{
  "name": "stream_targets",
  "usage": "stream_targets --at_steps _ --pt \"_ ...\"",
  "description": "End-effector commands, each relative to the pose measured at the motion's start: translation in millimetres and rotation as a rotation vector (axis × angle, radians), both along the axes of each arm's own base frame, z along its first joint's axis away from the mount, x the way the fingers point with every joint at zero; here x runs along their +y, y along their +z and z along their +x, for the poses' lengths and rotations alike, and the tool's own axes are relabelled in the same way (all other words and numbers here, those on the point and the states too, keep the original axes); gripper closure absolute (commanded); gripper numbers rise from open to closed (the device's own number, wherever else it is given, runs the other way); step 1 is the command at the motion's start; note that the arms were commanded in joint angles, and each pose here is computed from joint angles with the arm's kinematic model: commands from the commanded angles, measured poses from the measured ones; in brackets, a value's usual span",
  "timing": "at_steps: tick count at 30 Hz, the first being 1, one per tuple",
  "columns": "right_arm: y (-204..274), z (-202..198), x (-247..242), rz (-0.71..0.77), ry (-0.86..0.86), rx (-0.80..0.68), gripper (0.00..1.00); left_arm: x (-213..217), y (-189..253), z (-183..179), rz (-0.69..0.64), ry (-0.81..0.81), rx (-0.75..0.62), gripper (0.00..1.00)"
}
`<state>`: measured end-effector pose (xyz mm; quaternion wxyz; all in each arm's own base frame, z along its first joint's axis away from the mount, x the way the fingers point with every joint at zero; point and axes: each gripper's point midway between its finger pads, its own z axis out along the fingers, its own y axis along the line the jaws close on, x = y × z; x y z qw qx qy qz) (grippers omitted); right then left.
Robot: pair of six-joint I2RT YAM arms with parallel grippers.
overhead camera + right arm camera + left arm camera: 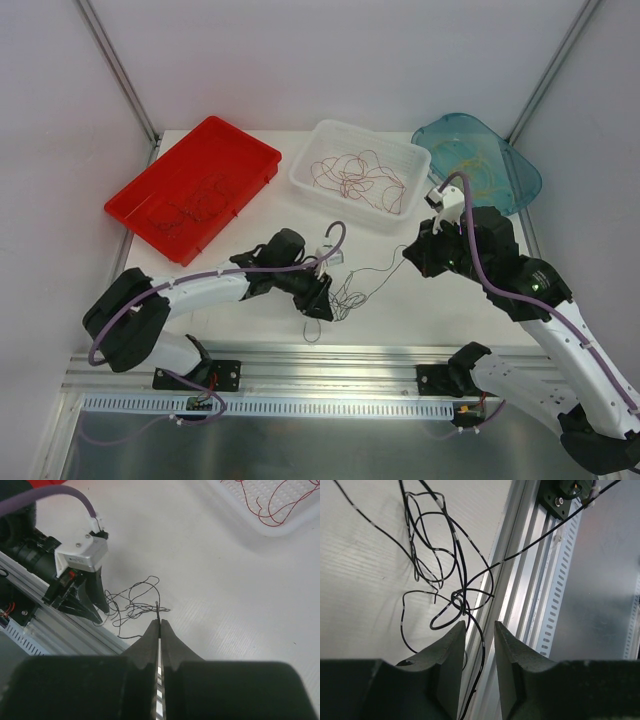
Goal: Untangle the cables
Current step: Untie the cable.
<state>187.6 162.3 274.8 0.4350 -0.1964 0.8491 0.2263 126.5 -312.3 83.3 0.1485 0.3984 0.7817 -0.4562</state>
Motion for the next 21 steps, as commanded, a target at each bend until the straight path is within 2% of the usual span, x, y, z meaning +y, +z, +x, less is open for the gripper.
stream_targets --at_steps 1,4,5,8,10,13,18,21 --pt "3 4 -10 -0.03 -0.035 -0.037 0.99 12 12 4 -0.032 0.024 -0.021 0.71" --pt "0 4 -13 -0.044 -0.038 -0.036 0.99 18 17 8 -0.038 0.053 -0.035 0.76" --pt "0 3 -13 -0.044 -0.036 -0.036 0.99 18 18 9 -0.04 0.058 -0.042 0.87" --pt "0 5 -16 -0.055 -0.05 -0.042 0.99 21 22 15 -0.04 0.085 -0.058 0.96" --pt "-2 8 -24 -0.09 -0.081 -0.052 0.99 26 20 17 -0.015 0.114 -0.052 0.99" --pt "-1 11 -42 -0.144 -0.155 -0.067 0.99 40 19 37 0.028 0.243 -0.073 1.0" --pt "1 15 -76 -0.224 -0.302 -0.08 0.99 89 16 74 0.175 0.548 -0.073 1.0" --pt "5 16 -93 -0.257 -0.375 -0.081 0.99 114 21 84 0.228 0.673 -0.073 1.0"
